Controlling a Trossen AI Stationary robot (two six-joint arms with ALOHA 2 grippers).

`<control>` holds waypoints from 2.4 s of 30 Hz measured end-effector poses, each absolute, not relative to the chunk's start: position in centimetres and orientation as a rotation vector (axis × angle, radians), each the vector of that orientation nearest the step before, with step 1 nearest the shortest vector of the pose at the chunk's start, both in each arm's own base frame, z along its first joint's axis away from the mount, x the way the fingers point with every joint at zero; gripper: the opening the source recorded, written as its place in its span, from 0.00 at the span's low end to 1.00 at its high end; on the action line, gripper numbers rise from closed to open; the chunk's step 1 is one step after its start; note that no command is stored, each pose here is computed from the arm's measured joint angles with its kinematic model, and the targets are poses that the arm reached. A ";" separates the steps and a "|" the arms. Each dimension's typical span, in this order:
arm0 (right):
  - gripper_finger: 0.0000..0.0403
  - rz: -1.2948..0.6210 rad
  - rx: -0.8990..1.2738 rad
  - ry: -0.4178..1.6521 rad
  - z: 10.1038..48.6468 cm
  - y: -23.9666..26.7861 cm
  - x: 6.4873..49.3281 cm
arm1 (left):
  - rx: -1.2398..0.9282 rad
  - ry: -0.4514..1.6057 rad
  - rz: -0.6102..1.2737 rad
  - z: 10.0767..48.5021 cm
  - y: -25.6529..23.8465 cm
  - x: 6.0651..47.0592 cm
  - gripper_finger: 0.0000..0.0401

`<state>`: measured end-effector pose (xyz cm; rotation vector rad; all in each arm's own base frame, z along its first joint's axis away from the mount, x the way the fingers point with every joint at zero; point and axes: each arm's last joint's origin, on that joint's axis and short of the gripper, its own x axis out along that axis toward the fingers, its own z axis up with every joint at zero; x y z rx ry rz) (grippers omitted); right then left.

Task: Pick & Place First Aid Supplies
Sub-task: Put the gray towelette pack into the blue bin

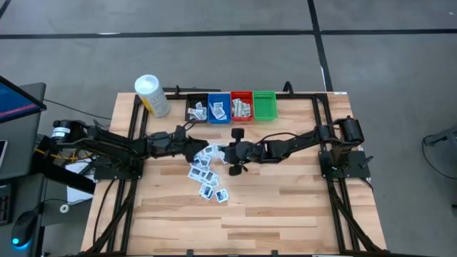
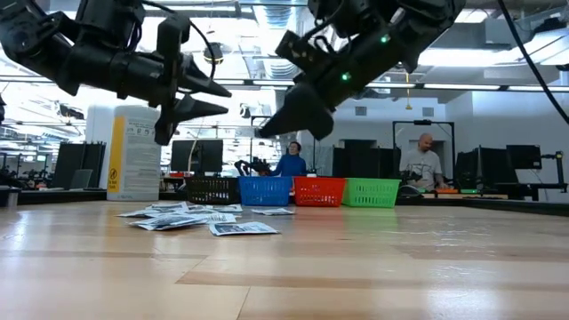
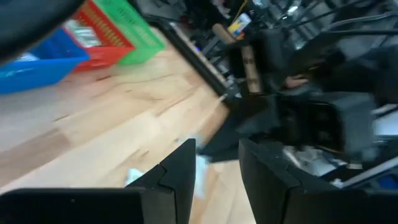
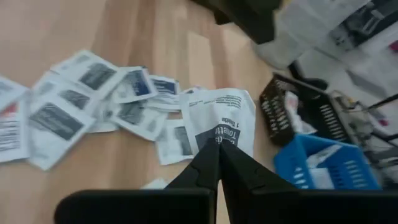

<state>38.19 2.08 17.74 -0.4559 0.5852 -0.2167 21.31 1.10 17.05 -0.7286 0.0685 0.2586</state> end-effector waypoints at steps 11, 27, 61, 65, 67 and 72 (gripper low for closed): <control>0.00 -0.240 -0.502 0.512 18.6 2.1 38.5 | -0.723 0.094 0.248 16.8 0.8 23.5 0.30; 0.00 -0.309 -0.603 0.536 18.7 4.4 38.1 | -0.664 0.096 0.227 17.1 1.0 24.0 0.30; 0.00 -0.361 -0.620 0.469 19.5 3.5 38.5 | -0.680 0.105 0.201 17.0 1.0 24.0 0.30; 0.00 -0.340 -0.618 0.467 19.5 3.6 38.6 | -0.676 0.102 0.204 17.1 1.2 24.0 0.27; 0.00 -0.340 -0.618 0.467 19.5 3.6 38.6 | -0.664 0.101 0.203 17.1 1.2 24.0 0.23; 0.02 -0.339 -0.618 0.468 19.5 3.6 38.6 | -0.620 0.101 0.198 17.1 1.2 24.0 0.06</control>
